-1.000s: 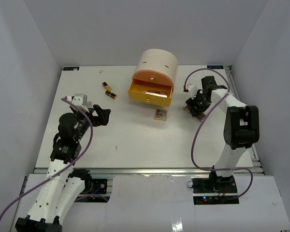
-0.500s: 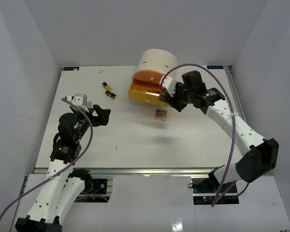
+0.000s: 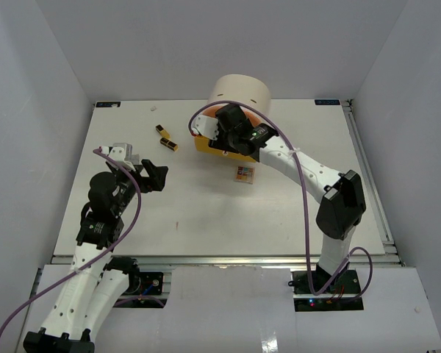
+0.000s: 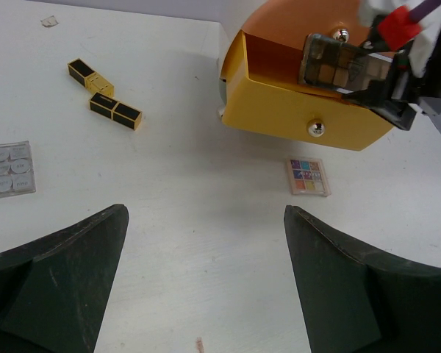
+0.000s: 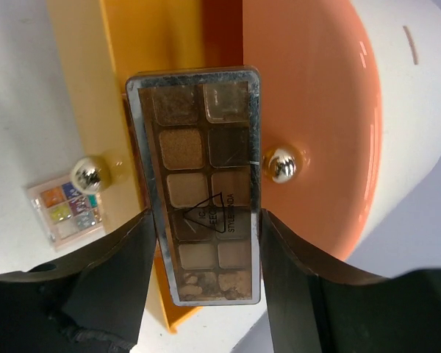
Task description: Organize the makeup
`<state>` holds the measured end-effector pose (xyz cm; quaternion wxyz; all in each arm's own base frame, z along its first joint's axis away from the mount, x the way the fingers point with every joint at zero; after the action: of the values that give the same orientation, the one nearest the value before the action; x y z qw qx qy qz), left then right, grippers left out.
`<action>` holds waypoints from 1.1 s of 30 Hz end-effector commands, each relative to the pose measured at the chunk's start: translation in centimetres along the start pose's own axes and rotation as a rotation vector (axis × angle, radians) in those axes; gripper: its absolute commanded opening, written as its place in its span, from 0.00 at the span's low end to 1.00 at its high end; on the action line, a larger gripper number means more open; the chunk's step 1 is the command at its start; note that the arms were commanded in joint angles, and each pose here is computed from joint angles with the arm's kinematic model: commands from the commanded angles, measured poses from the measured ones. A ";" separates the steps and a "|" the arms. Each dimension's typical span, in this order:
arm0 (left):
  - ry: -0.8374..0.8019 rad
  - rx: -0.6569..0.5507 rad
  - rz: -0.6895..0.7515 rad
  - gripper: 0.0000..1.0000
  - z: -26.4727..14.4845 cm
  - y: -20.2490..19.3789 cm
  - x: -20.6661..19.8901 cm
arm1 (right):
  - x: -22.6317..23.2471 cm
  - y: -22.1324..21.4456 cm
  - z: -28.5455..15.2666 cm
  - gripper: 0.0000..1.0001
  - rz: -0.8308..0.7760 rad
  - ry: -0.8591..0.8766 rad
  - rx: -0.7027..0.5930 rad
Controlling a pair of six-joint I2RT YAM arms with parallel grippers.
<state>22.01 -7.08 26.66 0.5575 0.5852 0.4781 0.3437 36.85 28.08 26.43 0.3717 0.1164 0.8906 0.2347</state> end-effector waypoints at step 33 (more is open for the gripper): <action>-0.456 0.092 -0.063 0.85 1.4 -1.6 -4.9 | -1.0 -15.2 -13.2 0.90 0.708 0.366 -0.613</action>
<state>21.82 -10.65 25.58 0.6107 0.6471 0.3971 0.2250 29.01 11.19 26.44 0.1429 0.2871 0.7770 0.5417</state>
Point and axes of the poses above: each gripper's point midway between its finger pads, its own z axis out along the fingers, its own x axis along the line the jaws close on, y = z × x, the point moved 6 cm from there along -z, back along the fingers, and after that the axes turned 9 degrees about z, right-handed, at the moved point
